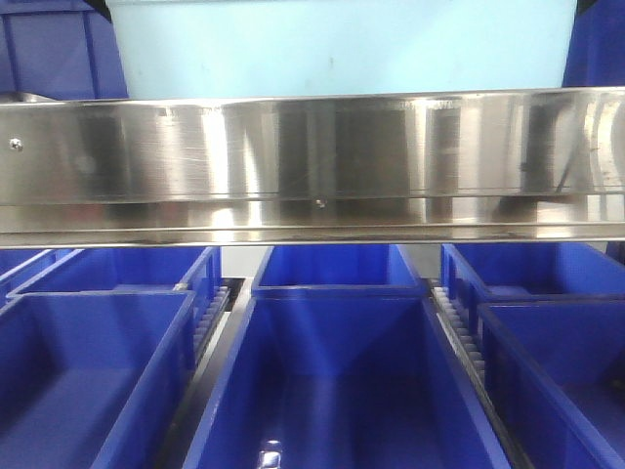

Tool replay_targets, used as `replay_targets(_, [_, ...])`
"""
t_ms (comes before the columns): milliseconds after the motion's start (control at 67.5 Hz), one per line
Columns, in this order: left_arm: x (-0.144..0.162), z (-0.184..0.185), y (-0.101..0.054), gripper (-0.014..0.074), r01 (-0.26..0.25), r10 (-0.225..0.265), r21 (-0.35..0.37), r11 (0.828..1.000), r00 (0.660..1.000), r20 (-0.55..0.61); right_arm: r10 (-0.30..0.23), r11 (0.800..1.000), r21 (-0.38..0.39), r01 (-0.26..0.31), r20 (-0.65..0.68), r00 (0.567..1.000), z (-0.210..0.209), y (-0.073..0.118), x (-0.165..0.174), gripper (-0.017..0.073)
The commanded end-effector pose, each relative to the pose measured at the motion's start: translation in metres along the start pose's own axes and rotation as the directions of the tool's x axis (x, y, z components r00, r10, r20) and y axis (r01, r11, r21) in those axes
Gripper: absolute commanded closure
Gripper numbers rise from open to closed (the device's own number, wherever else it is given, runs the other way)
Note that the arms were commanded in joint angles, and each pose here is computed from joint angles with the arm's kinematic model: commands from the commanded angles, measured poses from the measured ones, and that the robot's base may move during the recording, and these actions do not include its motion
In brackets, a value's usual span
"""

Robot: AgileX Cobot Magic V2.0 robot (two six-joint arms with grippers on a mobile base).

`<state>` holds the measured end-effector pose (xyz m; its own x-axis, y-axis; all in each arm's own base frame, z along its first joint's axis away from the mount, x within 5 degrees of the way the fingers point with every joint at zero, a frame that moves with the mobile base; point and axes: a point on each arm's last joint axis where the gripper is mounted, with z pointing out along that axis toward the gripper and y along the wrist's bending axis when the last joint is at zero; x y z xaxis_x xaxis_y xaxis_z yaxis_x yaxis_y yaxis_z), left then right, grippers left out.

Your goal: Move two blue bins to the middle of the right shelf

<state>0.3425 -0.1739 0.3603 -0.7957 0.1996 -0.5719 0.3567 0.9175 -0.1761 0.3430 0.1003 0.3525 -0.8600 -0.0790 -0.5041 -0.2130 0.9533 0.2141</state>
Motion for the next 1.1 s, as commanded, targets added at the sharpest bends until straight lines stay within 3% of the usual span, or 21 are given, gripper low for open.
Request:
replay_targets(0, [-0.001,-0.004,-0.009,0.0704,0.031,-0.033,0.081,0.996,0.999,0.015,0.001,1.000,-0.004,-0.001,0.008,1.000,0.001,0.001,0.001,0.0713])
replay_targets(326, [-0.021,-0.054,-0.019,0.0704,0.012,-0.034,0.135,0.991,0.985,0.168,-0.025,0.999,-0.026,0.032,0.238,0.971,-0.059,0.013,-0.014,0.0713])
replay_targets(696, [-0.039,-0.145,-0.032,0.0704,-0.056,-0.020,0.173,0.983,0.911,0.411,-0.058,0.995,-0.046,0.092,0.492,0.868,-0.147,0.031,-0.035,0.0713])
replay_targets(1082, [-0.041,-0.151,-0.032,0.0704,-0.062,-0.019,0.172,0.983,0.900,0.436,-0.061,0.994,-0.047,0.100,0.525,0.849,-0.159,0.033,-0.037,0.0713])
